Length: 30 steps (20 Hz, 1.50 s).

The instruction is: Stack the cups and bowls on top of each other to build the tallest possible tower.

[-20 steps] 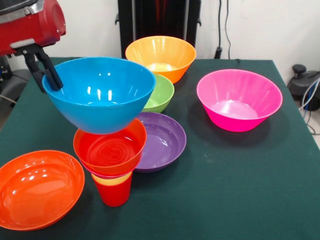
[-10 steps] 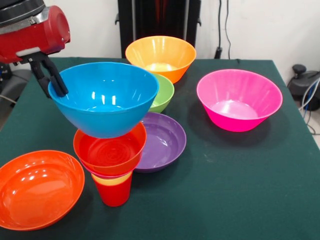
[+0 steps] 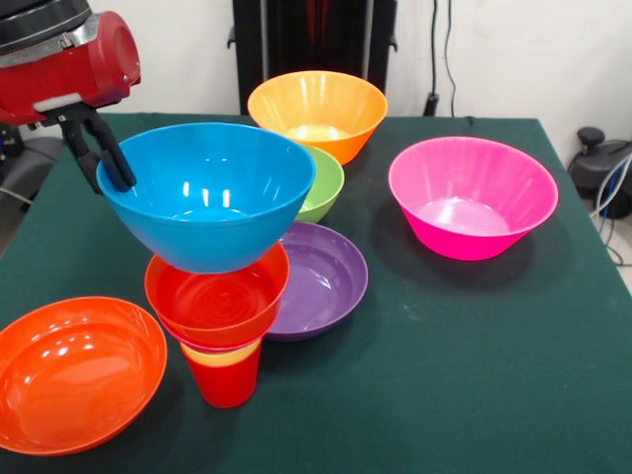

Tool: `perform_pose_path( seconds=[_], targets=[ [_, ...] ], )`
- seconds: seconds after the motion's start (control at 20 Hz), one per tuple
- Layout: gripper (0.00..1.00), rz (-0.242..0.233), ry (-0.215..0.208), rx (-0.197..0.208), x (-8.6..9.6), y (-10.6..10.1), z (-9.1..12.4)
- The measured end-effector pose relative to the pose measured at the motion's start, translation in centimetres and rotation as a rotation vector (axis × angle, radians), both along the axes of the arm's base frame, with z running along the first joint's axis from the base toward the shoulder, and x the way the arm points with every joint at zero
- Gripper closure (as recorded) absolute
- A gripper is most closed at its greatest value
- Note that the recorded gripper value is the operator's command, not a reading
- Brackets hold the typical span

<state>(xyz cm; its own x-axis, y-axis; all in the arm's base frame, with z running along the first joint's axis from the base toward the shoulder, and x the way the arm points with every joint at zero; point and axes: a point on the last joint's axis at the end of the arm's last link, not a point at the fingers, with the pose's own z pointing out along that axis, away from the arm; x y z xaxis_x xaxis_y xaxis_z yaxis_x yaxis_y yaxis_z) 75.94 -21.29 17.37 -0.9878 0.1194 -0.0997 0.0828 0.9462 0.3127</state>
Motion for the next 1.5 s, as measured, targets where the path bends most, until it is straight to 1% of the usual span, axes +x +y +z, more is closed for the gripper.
perform_pose_path(
  seconds=[0.6, 0.95, 1.5],
  targets=[
    [1.00, 0.000, 0.003, 0.003, 0.0, 0.0, -0.3],
    [1.00, 0.002, 0.015, 0.017, -0.3, 0.3, -1.5],
    [1.00, 0.006, 0.027, 0.024, -0.5, 0.5, -2.7]
  ],
)
